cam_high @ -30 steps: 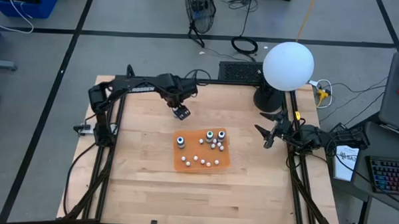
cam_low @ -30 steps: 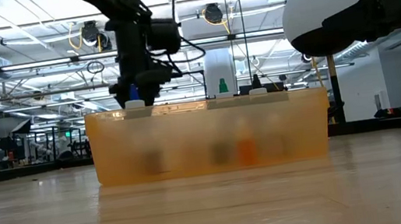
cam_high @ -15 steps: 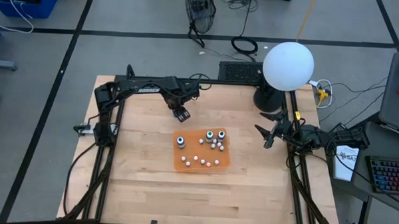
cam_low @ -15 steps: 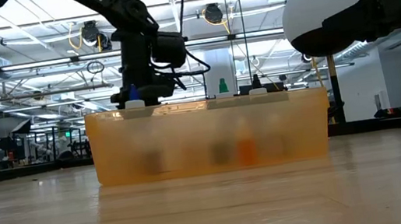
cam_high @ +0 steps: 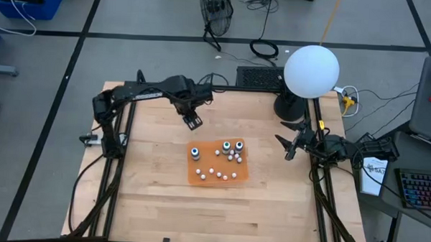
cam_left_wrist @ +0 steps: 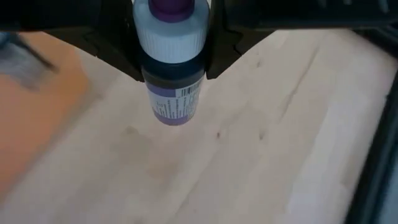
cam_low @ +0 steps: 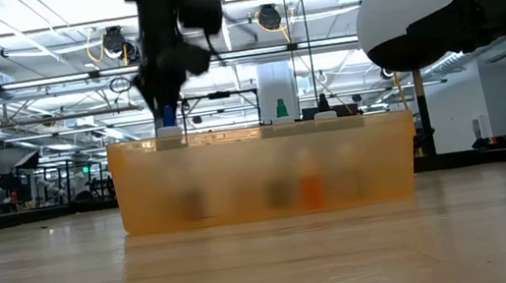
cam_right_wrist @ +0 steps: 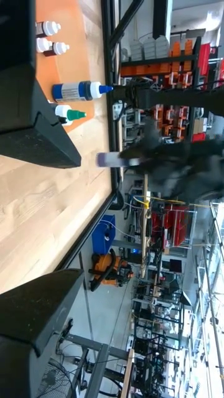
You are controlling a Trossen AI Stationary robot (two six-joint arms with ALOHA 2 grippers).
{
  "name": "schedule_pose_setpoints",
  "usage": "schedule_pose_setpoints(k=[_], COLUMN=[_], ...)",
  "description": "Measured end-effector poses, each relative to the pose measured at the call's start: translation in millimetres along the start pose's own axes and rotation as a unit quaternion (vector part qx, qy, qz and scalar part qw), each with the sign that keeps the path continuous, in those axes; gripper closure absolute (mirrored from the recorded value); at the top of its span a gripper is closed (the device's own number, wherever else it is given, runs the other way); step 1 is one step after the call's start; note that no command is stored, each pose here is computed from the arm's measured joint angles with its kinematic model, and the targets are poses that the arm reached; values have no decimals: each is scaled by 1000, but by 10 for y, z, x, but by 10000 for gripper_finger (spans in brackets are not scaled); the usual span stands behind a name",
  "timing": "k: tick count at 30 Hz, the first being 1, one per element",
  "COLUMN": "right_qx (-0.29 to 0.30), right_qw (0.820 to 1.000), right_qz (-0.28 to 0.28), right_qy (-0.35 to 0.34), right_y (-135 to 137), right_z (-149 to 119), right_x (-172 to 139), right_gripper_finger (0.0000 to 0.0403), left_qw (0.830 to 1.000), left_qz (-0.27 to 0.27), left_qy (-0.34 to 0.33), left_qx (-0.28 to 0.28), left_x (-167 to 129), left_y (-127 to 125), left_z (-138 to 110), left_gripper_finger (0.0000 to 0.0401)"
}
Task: Pick & Place food coloring
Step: Put the big purple food coloring bottle into the orange bin
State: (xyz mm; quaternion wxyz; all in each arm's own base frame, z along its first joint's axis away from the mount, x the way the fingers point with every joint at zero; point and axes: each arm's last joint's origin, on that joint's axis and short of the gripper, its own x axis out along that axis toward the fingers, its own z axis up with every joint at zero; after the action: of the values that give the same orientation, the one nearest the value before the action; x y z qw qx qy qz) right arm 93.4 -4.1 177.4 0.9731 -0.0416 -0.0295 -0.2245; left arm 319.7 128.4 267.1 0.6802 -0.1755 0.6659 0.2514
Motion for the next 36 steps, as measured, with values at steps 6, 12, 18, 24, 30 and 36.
schedule_pose_setpoints(k=[6, 12, 18, 24, 30, 36], right_qx=[0, 1, 1, 2, 4, 7], right_qw=[1000, 1000, 1000, 1000, 1000, 1000], right_qz=[0, 0, 1, 1, 1, 1], right_qy=[0, 0, 0, -1, -1, -1], right_y=[0, 0, 0, 0, 0, 0], right_z=[0, 0, 0, 2, 2, 2], right_x=[0, 0, 0, 0, 0, 0], right_gripper_finger=[140, 140, 140, 140, 140, 140], left_qw=[994, 981, 971, 976, 984, 984], left_qz=[-39, -57, -74, -68, -50, -53], left_qy=[-99, -168, -177, -137, -67, -31], left_qx=[8, 84, 141, 157, 159, 168], left_x=[-755, -1090, -899, -421, 18, 266], left_y=[-337, -872, -1301, -1554, -1643, -1703], left_z=[-188, -407, -472, -296, -142, -75], left_gripper_finger=[258, 258, 258, 258, 258, 258])
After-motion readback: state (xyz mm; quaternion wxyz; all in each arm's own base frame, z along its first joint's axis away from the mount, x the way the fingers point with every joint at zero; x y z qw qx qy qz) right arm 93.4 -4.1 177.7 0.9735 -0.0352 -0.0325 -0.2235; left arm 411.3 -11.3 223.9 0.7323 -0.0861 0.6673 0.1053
